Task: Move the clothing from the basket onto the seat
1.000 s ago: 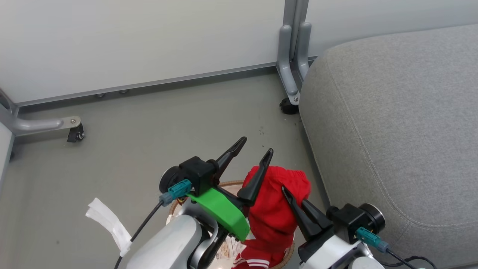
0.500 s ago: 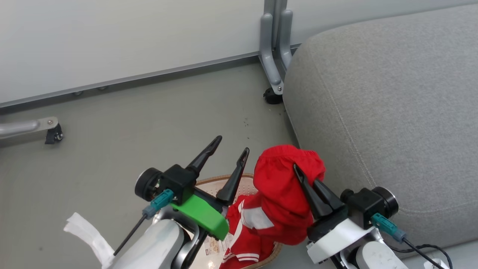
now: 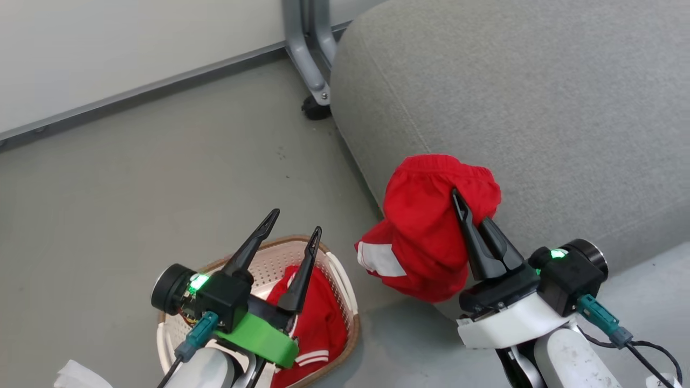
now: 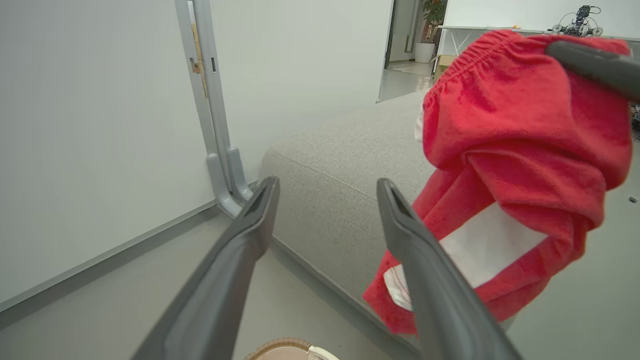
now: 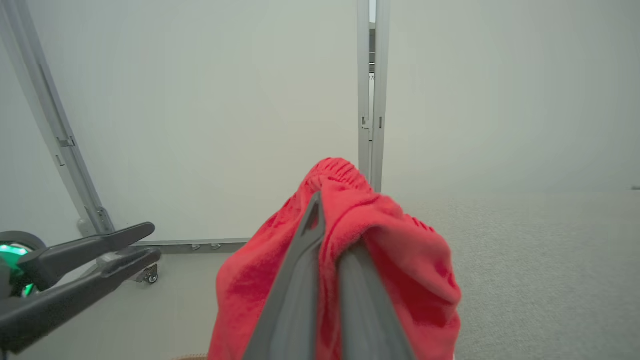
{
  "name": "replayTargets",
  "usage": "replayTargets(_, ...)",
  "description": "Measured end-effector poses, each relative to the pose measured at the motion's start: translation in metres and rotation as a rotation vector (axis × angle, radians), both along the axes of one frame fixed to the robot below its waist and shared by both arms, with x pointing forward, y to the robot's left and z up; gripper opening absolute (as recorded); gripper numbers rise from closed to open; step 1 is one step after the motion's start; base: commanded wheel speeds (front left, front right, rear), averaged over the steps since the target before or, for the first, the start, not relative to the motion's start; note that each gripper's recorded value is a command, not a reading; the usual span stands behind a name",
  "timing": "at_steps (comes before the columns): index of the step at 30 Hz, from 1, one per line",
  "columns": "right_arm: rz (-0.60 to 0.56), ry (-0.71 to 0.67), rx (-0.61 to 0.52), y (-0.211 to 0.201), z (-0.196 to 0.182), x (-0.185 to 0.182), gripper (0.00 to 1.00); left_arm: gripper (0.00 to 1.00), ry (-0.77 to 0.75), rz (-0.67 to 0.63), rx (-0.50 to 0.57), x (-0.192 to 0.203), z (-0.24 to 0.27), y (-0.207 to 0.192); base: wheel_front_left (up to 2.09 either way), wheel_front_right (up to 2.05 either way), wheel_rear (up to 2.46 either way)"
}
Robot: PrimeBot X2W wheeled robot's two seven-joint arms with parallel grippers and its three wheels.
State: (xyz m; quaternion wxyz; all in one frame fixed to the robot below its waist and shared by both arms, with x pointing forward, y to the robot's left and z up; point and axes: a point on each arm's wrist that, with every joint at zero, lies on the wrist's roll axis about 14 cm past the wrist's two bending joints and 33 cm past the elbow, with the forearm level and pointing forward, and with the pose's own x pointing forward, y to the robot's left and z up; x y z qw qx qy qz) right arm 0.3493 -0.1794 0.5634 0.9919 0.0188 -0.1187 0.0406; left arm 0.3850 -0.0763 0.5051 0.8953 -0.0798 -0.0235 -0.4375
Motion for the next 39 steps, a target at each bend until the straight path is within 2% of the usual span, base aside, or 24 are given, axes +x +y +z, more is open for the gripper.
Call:
replayTargets(10,-0.205,0.085,0.014,-0.053,-0.023,-0.016,0.00,1.00,0.080,-0.114,-0.009,0.000,-0.036,-0.032,0.00,0.00,0.00)
replayTargets(13,-0.232,0.098,0.018,-0.060,-0.026,-0.015,0.00,1.00,0.095,-0.144,0.000,0.000,-0.047,-0.037,0.00,0.00,0.00)
replayTargets(16,-0.287,0.075,0.096,-0.080,-0.022,-0.011,0.00,1.00,0.091,-0.170,0.019,0.001,-0.059,-0.041,0.00,0.00,0.00)
replayTargets(18,-0.297,0.037,0.138,-0.089,-0.013,-0.001,0.00,1.00,0.092,-0.180,0.019,0.004,-0.064,-0.043,0.00,0.00,0.00)
replayTargets(21,-0.314,-0.024,0.137,-0.104,0.004,0.020,0.00,1.00,0.098,-0.205,0.027,0.004,-0.076,-0.045,0.00,0.00,0.00)
replayTargets(28,-0.374,-0.189,-0.010,-0.149,0.055,0.079,0.00,1.00,0.069,-0.220,0.045,0.022,-0.103,-0.042,0.00,0.00,0.00)
replayTargets(31,-0.411,-0.216,-0.091,-0.174,0.067,0.099,0.00,1.00,0.073,-0.207,0.052,0.029,-0.116,-0.038,0.00,0.00,0.00)
replayTargets(35,-0.480,-0.181,-0.132,-0.210,0.056,0.121,0.00,1.00,0.087,-0.193,0.056,0.036,-0.133,-0.032,0.00,0.00,0.00)
replayTargets(39,-0.554,-0.076,-0.115,-0.243,0.014,0.140,0.00,1.00,0.128,-0.169,0.061,0.038,-0.154,-0.023,0.00,0.00,0.00)
